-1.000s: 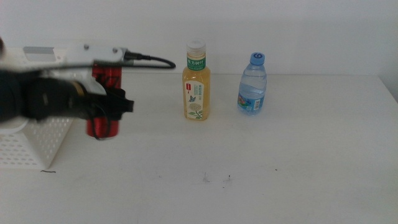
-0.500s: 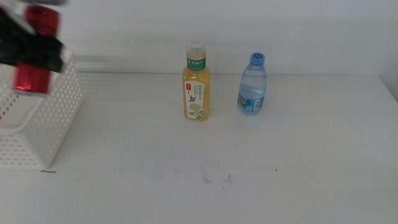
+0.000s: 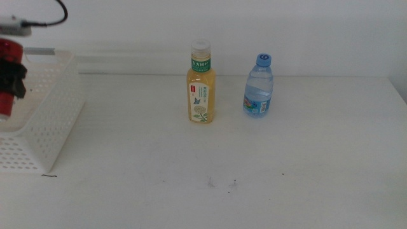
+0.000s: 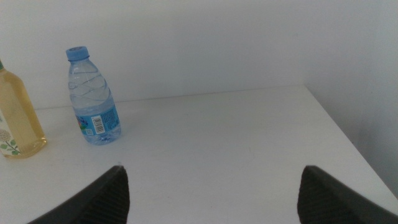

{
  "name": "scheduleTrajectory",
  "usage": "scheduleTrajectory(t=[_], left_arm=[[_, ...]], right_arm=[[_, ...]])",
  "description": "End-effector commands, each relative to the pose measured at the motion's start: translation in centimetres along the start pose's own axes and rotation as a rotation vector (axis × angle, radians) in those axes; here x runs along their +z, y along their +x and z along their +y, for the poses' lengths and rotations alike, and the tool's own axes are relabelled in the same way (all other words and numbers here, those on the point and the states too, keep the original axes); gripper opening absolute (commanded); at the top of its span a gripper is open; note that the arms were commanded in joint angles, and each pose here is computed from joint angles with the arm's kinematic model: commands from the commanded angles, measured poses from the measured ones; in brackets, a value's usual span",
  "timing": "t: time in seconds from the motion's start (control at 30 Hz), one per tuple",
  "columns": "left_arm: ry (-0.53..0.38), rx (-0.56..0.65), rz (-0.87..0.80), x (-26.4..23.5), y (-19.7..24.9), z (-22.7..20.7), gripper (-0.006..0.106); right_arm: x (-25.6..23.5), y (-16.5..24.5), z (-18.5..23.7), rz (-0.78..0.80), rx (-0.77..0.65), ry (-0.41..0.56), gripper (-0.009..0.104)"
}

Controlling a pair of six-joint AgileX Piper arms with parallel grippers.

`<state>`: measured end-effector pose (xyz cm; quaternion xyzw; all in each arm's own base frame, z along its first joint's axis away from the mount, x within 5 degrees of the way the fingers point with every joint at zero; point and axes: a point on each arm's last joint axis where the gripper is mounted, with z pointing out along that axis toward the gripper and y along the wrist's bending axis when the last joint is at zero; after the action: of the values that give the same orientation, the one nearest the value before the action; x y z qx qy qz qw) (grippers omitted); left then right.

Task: Use arms to grab the bottles and put them into the dustbin to the left of the table.

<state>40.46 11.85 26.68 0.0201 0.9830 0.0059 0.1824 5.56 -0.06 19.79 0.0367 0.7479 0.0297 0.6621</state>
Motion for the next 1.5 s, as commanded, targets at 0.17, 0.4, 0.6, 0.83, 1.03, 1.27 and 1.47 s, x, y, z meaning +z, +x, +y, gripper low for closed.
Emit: scheduleTrajectory(t=[0.17,0.4,0.6,0.83,1.03,1.27,1.47], left_arm=[[-0.013,-0.012,0.019,4.2,-0.2,1.3,0.025],[0.002,-0.008,0.072,6.8,0.1,1.2,0.067],[-0.053,0.02,0.085,6.1,-0.5,0.3,0.094],[-0.105,0.029,0.006,-1.1,-1.6,-4.3,0.094],[-0.035,0.13,-0.225,-10.0,-0.8,-12.4,0.094],[0.121,0.208,-0.486,-10.9,5.2,-21.4,0.094],[0.266,0.247,-0.658,-7.5,10.5,-24.5,0.094]], right_arm=[[0.0,0.1,-0.1,-0.01,-0.015,0.007,0.091],[0.0,0.1,-0.1,-0.01,-0.015,0.007,0.091],[0.0,0.1,-0.1,-0.01,-0.015,0.007,0.091],[0.0,0.1,-0.1,-0.01,-0.015,0.007,0.091],[0.0,0.1,-0.1,-0.01,-0.015,0.007,0.091],[0.0,0.1,-0.1,-0.01,-0.015,0.007,0.091],[0.0,0.1,-0.1,-0.01,-0.015,0.007,0.091]])
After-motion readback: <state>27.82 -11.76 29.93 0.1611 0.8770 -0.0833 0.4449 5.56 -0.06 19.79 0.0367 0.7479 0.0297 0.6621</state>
